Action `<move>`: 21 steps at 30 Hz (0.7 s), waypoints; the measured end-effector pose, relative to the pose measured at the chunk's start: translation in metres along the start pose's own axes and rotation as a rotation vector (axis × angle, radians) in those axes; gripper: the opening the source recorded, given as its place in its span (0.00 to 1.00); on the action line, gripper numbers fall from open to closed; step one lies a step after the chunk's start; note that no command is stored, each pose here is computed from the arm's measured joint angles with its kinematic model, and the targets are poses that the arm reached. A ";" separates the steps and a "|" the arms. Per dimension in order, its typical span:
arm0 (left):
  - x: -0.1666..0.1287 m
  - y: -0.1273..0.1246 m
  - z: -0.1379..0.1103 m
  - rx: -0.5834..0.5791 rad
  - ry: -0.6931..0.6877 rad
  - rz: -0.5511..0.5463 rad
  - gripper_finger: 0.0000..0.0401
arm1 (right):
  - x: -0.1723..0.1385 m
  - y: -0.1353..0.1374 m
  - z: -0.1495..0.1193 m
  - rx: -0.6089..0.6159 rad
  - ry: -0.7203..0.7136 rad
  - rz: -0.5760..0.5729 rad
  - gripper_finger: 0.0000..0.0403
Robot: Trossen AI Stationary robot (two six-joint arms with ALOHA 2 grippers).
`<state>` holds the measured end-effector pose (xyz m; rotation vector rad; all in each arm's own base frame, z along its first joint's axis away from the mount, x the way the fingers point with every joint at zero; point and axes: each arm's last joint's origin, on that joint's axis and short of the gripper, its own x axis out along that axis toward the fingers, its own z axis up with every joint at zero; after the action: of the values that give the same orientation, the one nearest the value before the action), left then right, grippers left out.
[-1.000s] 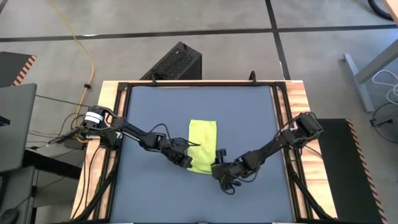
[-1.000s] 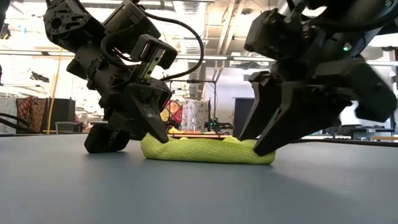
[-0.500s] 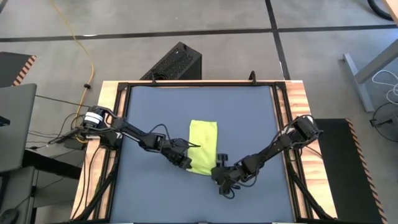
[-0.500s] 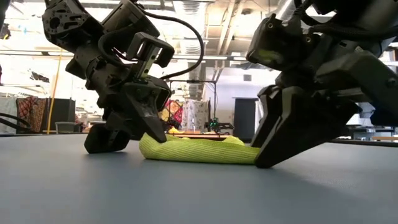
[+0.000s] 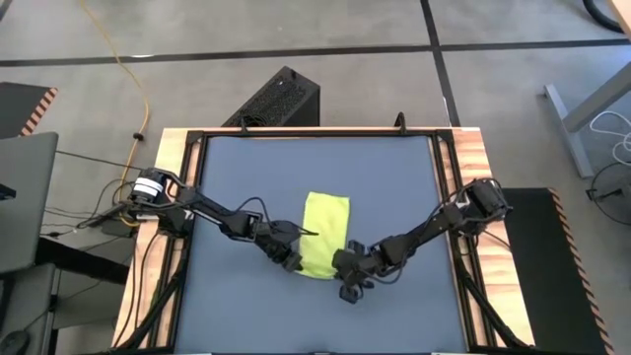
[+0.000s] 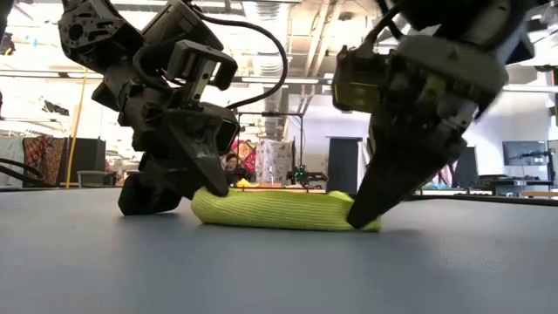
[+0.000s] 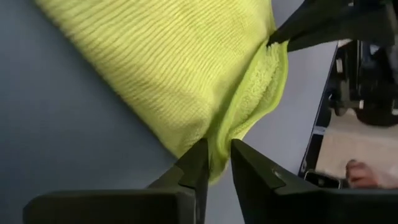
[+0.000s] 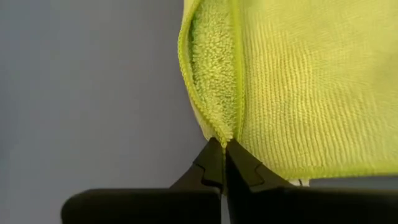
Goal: Roll towel
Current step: Roll the green microfiber towel
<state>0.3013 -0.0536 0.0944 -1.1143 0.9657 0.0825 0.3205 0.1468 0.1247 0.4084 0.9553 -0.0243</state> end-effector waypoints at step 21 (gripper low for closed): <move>-0.065 -0.030 -0.002 0.580 -0.216 0.113 0.21 | 0.003 -0.023 0.017 0.208 0.102 0.099 0.04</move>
<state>0.2757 -0.0444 0.1604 -0.5056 0.7864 0.0113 0.3316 0.1197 0.1231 0.6535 1.0359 -0.0130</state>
